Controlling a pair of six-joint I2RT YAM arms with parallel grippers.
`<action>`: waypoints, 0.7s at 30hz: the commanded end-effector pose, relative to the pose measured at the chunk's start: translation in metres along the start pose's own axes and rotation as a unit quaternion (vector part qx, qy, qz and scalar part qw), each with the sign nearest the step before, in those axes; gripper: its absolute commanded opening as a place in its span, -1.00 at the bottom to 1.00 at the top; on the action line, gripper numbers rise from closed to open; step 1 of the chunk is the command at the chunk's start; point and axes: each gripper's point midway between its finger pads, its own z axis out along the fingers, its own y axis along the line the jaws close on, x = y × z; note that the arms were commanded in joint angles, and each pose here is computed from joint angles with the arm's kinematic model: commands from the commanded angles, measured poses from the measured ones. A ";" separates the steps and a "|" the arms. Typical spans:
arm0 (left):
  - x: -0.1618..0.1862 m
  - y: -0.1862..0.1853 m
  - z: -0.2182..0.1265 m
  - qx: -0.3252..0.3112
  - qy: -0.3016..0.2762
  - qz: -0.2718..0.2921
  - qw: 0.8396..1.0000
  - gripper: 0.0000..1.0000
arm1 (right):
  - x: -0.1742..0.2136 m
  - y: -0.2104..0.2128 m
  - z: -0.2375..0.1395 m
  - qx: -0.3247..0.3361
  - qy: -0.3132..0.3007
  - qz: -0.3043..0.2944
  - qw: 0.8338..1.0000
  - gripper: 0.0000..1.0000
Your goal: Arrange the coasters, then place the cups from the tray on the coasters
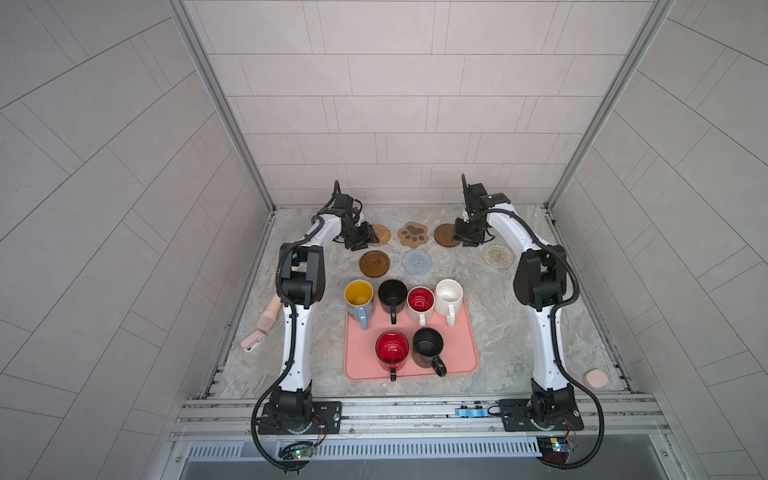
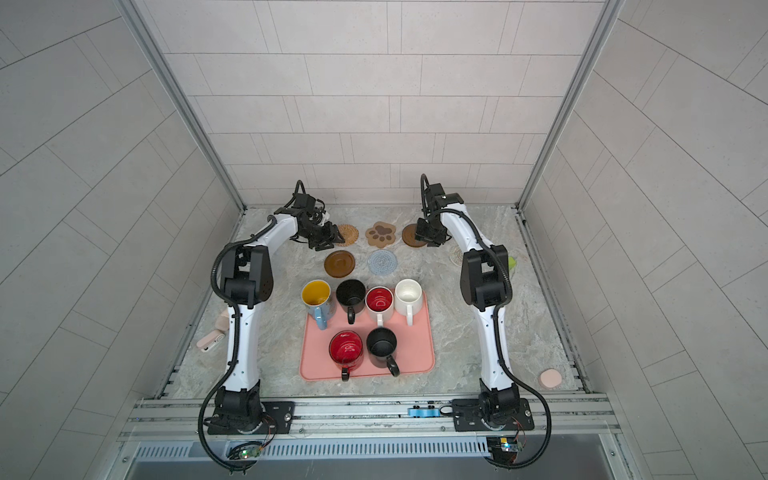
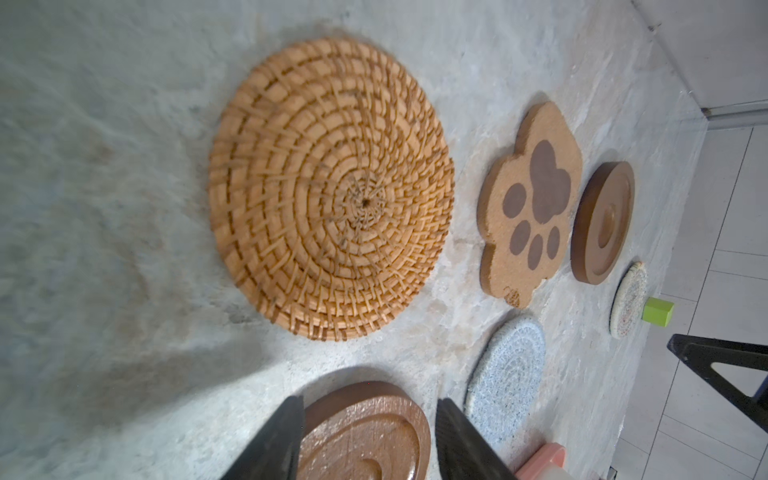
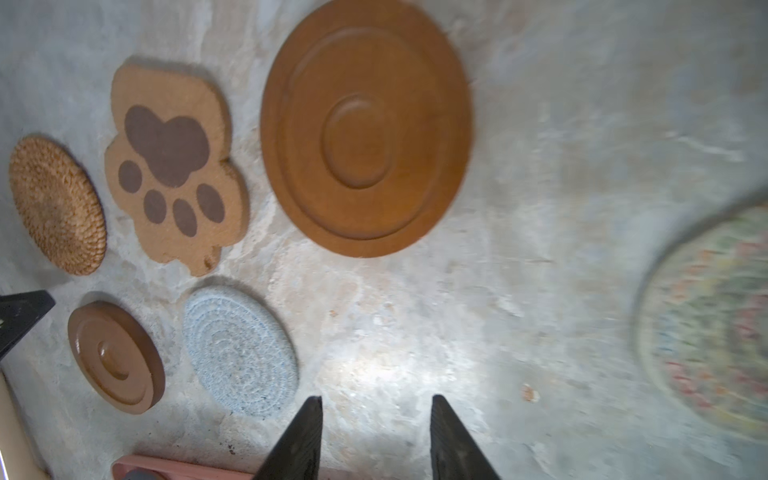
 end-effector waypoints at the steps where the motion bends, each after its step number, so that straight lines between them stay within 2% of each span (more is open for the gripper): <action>1: -0.021 -0.010 -0.035 -0.012 -0.047 0.010 0.999 0.19 | -0.011 -0.039 -0.028 0.042 -0.029 0.033 0.998 -0.09; 5: -0.023 -0.003 -0.050 -0.017 -0.062 0.004 0.998 0.20 | -0.016 -0.080 -0.029 0.080 -0.041 0.064 0.994 -0.09; 8: -0.024 0.000 -0.059 -0.016 -0.075 -0.001 0.997 0.20 | -0.020 -0.100 -0.021 0.082 -0.050 0.091 0.991 -0.11; 21: -0.021 0.001 -0.064 -0.010 -0.082 -0.010 0.997 0.20 | -0.032 -0.120 0.010 0.079 -0.045 0.108 0.990 -0.15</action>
